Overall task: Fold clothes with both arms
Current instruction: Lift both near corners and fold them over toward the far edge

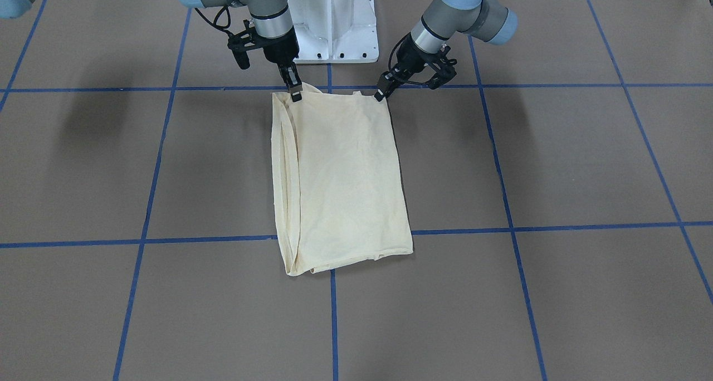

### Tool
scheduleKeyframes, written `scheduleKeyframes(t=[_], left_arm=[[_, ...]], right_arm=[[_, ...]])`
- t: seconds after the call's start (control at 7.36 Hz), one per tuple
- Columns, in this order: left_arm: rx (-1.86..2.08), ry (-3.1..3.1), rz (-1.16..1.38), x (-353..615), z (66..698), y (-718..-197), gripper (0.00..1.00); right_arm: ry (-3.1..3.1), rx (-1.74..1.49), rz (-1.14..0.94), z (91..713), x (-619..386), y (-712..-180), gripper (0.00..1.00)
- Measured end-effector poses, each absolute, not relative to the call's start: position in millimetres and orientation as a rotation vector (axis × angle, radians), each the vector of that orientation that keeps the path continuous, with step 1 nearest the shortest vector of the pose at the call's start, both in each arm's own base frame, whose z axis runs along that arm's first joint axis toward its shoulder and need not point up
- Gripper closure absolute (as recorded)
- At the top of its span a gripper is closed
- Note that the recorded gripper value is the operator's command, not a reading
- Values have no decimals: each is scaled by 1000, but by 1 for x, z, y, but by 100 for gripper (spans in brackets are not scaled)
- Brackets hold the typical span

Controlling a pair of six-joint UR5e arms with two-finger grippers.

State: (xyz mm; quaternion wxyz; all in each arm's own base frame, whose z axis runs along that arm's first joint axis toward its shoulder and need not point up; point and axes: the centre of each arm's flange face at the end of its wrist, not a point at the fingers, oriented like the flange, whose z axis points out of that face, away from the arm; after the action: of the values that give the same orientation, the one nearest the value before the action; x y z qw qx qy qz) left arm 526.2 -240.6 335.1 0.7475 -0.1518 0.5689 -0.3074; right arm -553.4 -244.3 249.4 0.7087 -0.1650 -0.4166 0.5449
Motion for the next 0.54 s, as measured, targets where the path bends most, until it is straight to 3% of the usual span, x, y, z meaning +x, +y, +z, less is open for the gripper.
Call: scheduleKeyframes(t=[0.14,0.54], left_arm=[[-332,1244,-673,526,335,-241,96],[-335,1250,-667,525,332,-240,100]], right_arm=[[-926,-367,1210,249,-553,-244,100],[-930,-370,1209,247,-552,-244,100]])
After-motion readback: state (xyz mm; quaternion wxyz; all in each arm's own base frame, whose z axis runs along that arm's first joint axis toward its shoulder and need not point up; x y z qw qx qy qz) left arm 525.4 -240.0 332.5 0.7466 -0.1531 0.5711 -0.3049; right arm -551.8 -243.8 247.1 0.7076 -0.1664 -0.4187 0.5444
